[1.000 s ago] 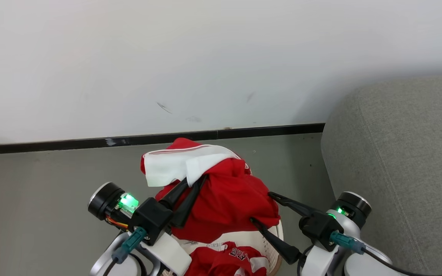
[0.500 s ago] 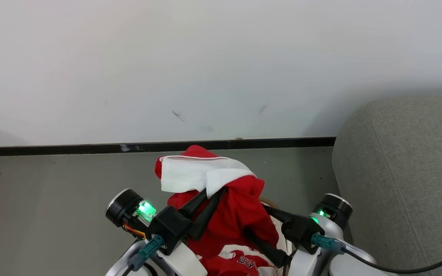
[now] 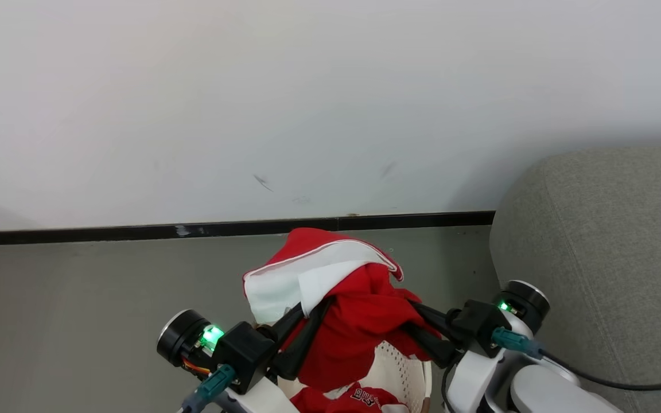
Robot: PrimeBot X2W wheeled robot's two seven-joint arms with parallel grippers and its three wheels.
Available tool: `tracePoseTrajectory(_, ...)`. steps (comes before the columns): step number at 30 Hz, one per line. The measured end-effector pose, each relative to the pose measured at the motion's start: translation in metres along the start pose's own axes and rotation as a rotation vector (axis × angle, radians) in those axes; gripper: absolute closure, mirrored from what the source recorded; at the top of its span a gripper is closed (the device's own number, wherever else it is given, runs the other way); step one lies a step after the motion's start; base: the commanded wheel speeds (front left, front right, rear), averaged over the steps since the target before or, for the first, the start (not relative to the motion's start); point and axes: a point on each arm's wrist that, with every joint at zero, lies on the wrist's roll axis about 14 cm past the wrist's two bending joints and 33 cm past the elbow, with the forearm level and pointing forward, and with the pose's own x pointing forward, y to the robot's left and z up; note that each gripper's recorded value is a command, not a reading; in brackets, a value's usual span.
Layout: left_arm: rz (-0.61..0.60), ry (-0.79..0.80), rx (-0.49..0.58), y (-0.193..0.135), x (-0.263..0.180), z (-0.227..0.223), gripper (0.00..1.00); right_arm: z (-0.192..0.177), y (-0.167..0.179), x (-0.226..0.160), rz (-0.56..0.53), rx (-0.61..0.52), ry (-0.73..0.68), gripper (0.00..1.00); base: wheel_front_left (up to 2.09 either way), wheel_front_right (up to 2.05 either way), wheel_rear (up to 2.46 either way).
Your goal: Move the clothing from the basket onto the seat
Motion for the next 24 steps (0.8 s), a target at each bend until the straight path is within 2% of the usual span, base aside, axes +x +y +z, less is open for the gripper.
tracePoseTrajectory(4,0.0,0.007,-0.02,-0.002,0.002,-0.004,0.98,0.001,-0.019,-0.011,-0.067,-0.002,0.0,1.0,0.0,0.0,0.0)
tracePoseTrajectory(6,0.001,-0.004,-0.036,-0.004,0.004,-0.003,0.6,0.006,-0.031,-0.015,-0.107,-0.004,-0.013,1.0,0.0,0.0,0.0)
tracePoseTrajectory(7,0.0,-0.004,-0.041,-0.005,0.005,-0.003,0.46,0.009,-0.038,-0.017,-0.131,-0.004,-0.023,1.0,0.0,0.0,0.0)
tracePoseTrajectory(8,-0.004,-0.004,-0.043,-0.006,0.006,-0.003,0.21,0.011,-0.045,-0.021,-0.156,-0.004,-0.03,1.0,0.0,0.0,0.0)
tracePoseTrajectory(9,-0.008,-0.009,-0.044,-0.007,0.007,-0.003,0.0,0.013,-0.051,-0.024,-0.178,-0.004,-0.035,1.0,0.0,0.0,0.0)
tracePoseTrajectory(17,-0.057,-0.005,-0.07,-0.022,0.017,-0.01,0.0,0.014,-0.116,-0.077,-0.413,-0.044,-0.017,1.0,0.0,0.0,0.0)
tracePoseTrajectory(24,-0.122,0.01,-0.101,-0.044,0.023,-0.019,0.0,0.012,-0.143,-0.123,-0.569,-0.055,0.005,1.0,0.0,0.0,0.0)
